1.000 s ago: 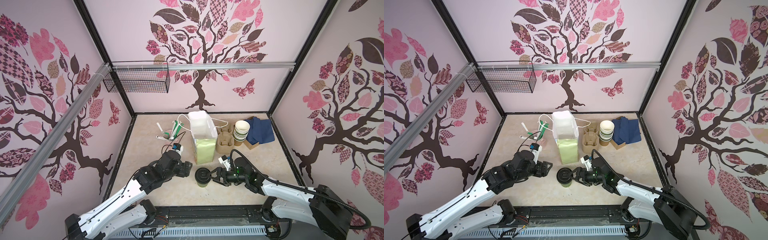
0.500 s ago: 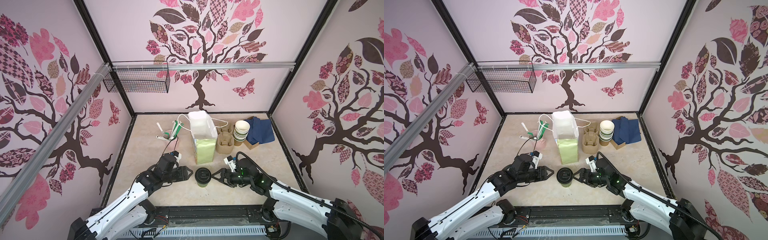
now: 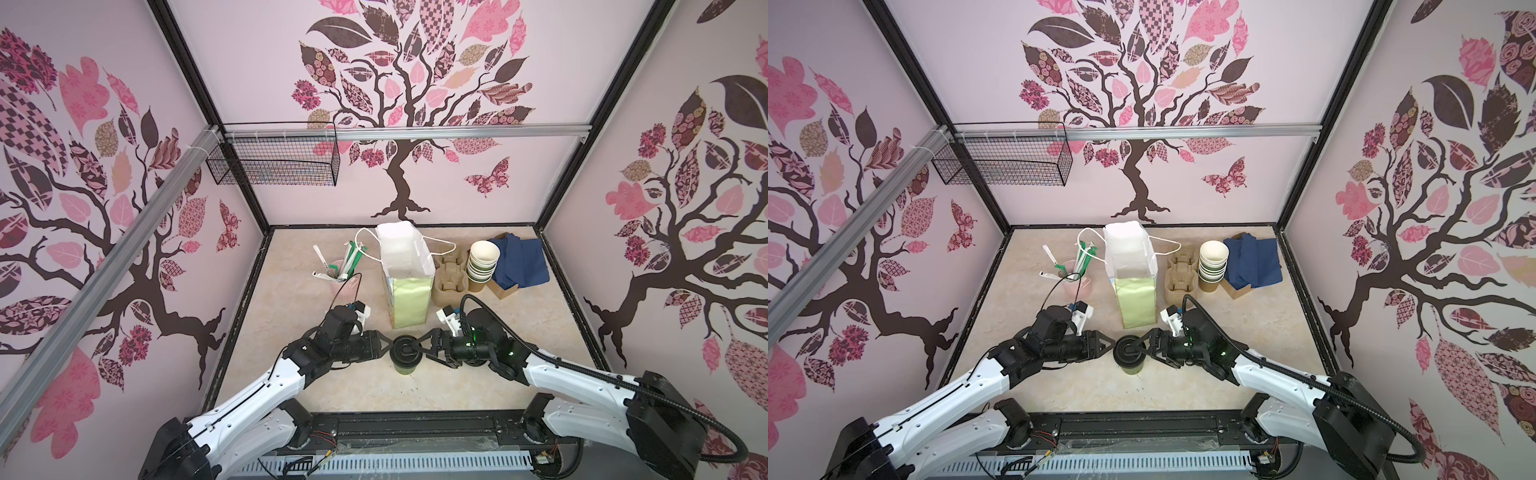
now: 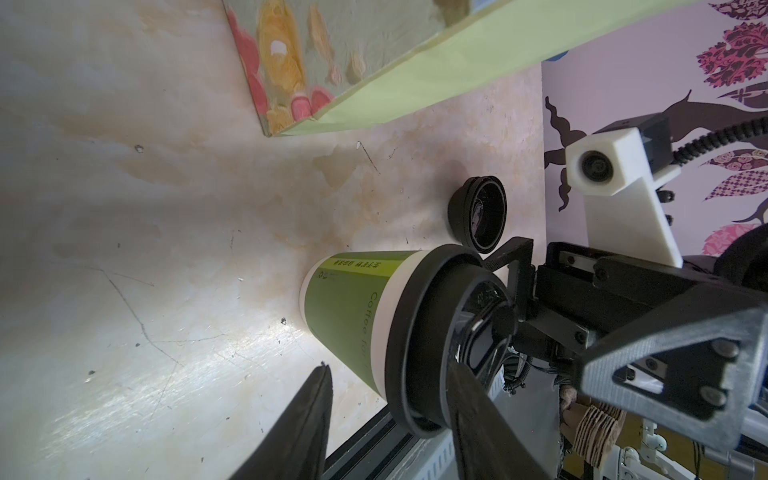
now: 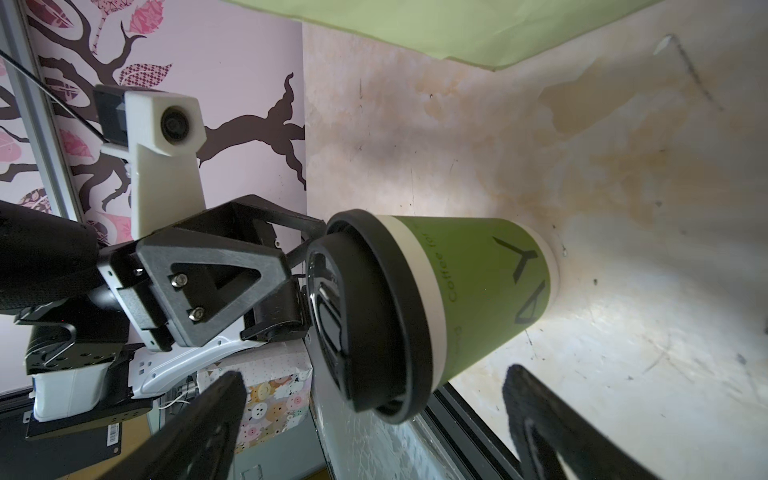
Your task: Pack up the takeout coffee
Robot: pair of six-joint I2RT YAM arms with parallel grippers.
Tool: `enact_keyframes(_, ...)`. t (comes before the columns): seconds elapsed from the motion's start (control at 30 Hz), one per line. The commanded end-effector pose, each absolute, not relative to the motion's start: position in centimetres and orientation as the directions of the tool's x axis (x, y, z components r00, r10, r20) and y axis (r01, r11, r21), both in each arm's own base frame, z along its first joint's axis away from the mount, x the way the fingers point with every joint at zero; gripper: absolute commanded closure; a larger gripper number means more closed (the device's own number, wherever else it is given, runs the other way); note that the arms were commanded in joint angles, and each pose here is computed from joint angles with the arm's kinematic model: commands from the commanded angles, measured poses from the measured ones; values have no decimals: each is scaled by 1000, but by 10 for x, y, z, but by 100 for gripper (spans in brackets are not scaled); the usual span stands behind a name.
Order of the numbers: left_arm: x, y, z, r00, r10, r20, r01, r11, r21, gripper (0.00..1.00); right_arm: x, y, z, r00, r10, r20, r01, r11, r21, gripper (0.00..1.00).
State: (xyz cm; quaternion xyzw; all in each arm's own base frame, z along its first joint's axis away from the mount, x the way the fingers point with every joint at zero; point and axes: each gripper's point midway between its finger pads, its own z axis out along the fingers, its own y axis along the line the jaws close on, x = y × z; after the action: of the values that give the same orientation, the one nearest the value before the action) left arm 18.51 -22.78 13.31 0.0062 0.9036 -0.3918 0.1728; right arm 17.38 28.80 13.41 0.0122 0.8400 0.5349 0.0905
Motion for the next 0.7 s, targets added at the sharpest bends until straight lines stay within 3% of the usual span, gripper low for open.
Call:
enact_keyframes(0.0,185,-231,127,-944,-120,-309,149,678,-720,52,179,297,140,-985,111,-132,-78,399,913,1)
enact_keyframes(0.67,180,-229,95,-969,-106,-224,83,713,-696,72,180,295,91,-994,101,-43,16,520,854,10)
